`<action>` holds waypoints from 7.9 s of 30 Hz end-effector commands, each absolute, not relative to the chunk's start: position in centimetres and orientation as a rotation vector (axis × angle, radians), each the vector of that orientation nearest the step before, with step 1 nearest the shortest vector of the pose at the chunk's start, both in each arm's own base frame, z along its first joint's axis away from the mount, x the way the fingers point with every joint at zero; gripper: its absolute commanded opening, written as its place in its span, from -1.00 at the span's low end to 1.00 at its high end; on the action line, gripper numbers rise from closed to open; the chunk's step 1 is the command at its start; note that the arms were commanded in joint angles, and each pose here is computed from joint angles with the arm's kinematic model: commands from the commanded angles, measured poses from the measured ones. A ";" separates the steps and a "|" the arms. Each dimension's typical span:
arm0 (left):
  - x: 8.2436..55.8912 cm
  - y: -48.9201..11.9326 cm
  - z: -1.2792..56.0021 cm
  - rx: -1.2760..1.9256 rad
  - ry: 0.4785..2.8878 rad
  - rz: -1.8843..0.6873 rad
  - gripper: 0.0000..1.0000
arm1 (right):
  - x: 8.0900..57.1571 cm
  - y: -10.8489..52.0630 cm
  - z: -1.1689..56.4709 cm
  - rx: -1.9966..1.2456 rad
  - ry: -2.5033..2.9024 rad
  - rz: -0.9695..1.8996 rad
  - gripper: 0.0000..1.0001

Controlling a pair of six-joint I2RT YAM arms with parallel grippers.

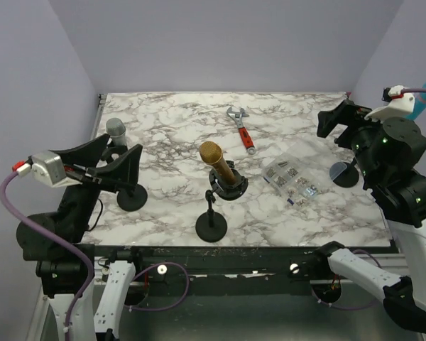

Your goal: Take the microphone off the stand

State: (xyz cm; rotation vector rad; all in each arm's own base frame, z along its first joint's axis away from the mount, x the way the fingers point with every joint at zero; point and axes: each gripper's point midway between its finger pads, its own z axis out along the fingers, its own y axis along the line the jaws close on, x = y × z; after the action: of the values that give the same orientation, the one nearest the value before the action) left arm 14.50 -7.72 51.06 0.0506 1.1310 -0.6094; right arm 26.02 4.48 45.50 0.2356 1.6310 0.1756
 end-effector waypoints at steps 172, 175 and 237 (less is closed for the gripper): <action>24.3 -6.7 40.4 0.025 1.380 -0.333 0.94 | 48.6 25.5 19.2 -0.421 2.185 0.264 -0.99; 24.3 -6.3 40.3 0.006 1.379 -0.317 0.93 | 50.5 27.0 16.9 -0.515 2.229 0.261 -0.99; 26.8 -8.4 37.7 0.044 1.486 -0.371 0.86 | 52.8 32.0 3.2 -0.457 2.433 0.345 0.62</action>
State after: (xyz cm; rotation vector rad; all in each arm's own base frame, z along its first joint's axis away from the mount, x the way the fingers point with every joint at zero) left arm 27.11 -8.03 37.05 0.0335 1.5137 -0.3458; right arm 54.08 33.16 3.54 -0.4470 2.3604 0.4097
